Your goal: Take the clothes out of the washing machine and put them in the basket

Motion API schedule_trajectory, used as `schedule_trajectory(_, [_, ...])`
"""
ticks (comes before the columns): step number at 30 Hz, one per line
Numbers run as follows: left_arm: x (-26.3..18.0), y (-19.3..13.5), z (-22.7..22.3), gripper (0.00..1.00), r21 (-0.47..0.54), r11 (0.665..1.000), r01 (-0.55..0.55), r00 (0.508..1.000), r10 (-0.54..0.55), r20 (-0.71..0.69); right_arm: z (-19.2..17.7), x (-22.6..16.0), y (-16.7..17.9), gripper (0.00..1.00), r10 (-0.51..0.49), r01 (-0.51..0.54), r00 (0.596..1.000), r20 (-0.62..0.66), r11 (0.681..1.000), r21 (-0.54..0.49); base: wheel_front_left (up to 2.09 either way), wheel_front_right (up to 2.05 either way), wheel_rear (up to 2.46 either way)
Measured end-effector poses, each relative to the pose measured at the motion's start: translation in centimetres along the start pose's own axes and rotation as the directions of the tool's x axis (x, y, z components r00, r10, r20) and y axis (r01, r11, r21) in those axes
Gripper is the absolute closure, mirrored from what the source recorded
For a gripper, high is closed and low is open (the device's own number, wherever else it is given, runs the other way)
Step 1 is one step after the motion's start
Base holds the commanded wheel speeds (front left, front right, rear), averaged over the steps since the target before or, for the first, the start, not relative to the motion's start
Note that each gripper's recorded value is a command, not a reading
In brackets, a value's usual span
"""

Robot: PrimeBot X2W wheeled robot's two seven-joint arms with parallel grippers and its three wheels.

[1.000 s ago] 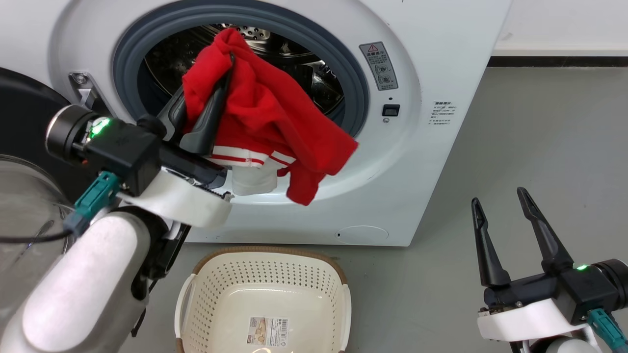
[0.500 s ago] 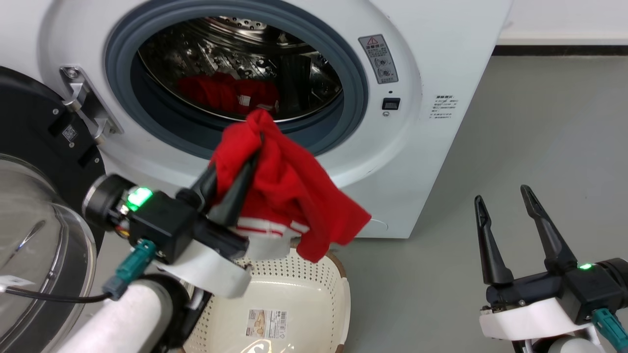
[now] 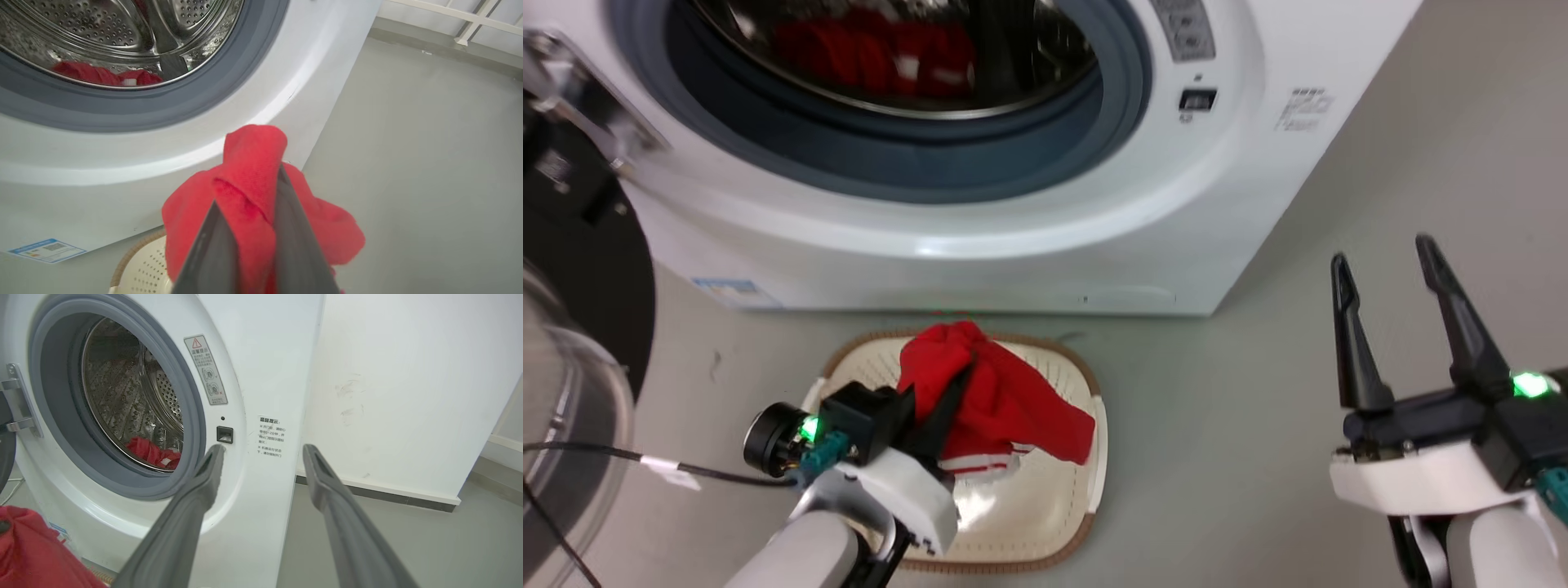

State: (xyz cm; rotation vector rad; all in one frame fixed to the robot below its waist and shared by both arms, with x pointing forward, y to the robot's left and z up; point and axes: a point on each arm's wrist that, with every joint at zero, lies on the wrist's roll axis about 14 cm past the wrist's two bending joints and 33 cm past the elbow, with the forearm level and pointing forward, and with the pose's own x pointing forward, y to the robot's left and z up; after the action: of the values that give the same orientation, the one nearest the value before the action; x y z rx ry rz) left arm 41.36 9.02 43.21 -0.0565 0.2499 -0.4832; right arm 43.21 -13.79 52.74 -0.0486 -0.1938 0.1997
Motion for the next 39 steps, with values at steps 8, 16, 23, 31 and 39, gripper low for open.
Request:
schedule_trajectory(8, [4.2,2.3,-10.4,1.0,-0.092,0.995,-0.029,0.969,0.005,-0.246,-4.2,3.1,-1.0,0.0,-0.011,0.011,0.999,-0.049,1.0,-0.003,0.0,0.0,0.0])
schedule_trajectory(16, [6.5,3.7,-20.8,1.0,-0.103,0.994,-0.036,0.867,-0.02,-0.498,-10.1,4.5,-2.4,0.0,-0.037,0.037,0.99,-0.136,0.999,0.0,0.0,0.0,0.0])
schedule_trajectory(23, [6.9,3.7,-28.0,1.0,-0.103,0.995,-0.019,0.748,-0.054,-0.662,-14.9,4.7,-3.6,0.0,-0.064,0.063,0.976,-0.21,0.998,-0.008,0.0,0.0,0.0])
schedule_trajectory(31, [5.0,2.7,-33.9,1.0,-0.114,0.993,-0.008,0.573,-0.088,-0.815,-18.4,4.2,-4.5,0.0,-0.084,0.083,0.96,-0.268,0.996,-0.015,0.0,0.0,0.0])
schedule_trajectory(39, [3.9,2.0,-33.8,0.0,-0.113,0.994,-0.003,0.526,-0.094,-0.845,-17.7,4.4,-4.3,0.0,-0.08,0.081,0.963,-0.256,0.997,-0.006,0.0,0.0,0.0])
